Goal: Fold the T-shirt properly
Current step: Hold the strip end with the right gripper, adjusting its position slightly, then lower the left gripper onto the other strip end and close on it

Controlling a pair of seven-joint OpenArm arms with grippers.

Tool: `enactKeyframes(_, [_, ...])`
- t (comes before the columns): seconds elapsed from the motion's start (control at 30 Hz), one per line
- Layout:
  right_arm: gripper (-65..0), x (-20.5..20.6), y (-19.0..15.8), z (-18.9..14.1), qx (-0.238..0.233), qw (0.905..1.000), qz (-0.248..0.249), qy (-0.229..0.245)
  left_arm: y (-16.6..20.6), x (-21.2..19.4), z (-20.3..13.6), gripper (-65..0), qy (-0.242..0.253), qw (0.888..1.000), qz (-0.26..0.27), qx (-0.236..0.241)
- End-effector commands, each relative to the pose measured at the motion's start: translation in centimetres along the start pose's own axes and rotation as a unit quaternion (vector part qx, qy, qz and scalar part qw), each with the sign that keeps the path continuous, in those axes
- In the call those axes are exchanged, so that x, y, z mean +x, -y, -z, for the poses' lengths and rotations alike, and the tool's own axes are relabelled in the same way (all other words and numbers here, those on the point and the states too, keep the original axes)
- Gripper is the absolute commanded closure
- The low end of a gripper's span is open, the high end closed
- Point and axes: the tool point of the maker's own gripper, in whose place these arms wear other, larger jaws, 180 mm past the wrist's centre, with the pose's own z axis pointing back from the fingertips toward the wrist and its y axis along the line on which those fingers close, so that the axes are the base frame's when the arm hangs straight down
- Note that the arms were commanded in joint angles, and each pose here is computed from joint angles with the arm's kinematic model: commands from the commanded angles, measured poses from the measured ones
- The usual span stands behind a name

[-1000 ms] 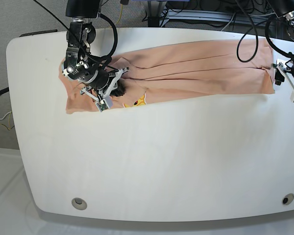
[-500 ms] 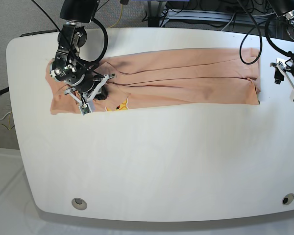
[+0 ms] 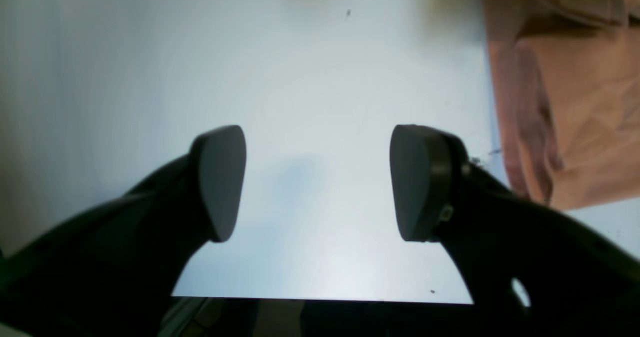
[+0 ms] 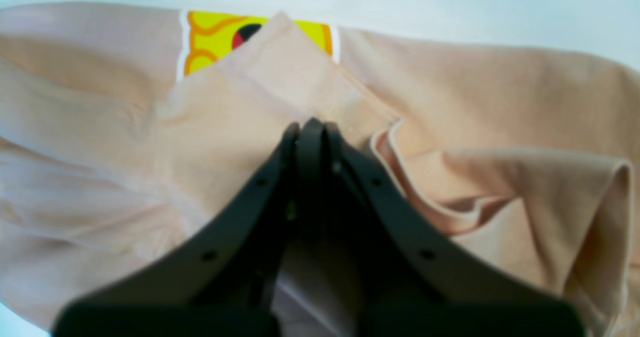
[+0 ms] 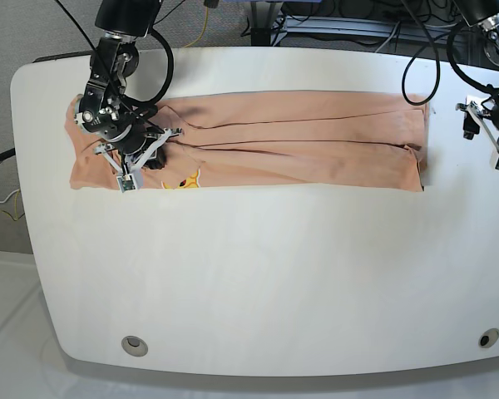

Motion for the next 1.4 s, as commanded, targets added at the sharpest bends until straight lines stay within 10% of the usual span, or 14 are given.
enactKeyframes(0.0, [0.0, -4.6, 1.9, -0.5, -0.046, 0.9940, -0.013, -0.098, -0.2, 1.4, -0.5, -41.4, 0.029, 1.000, -0.003, -0.003])
enactKeyframes(0.87, [0.0, -4.7, 1.3, -0.3, -0.037, 0.9943, -0.016, -0.099, 1.0, 5.7, -3.5, -41.5, 0.203, 0.964, -0.144, -0.097])
enactKeyframes(1.37, [0.0, -4.7, 1.2, -0.4, -0.037, 0.9943, -0.017, -0.098, 3.7, 4.4, -0.6, -41.5, 0.197, 0.943, -0.225, -0.148])
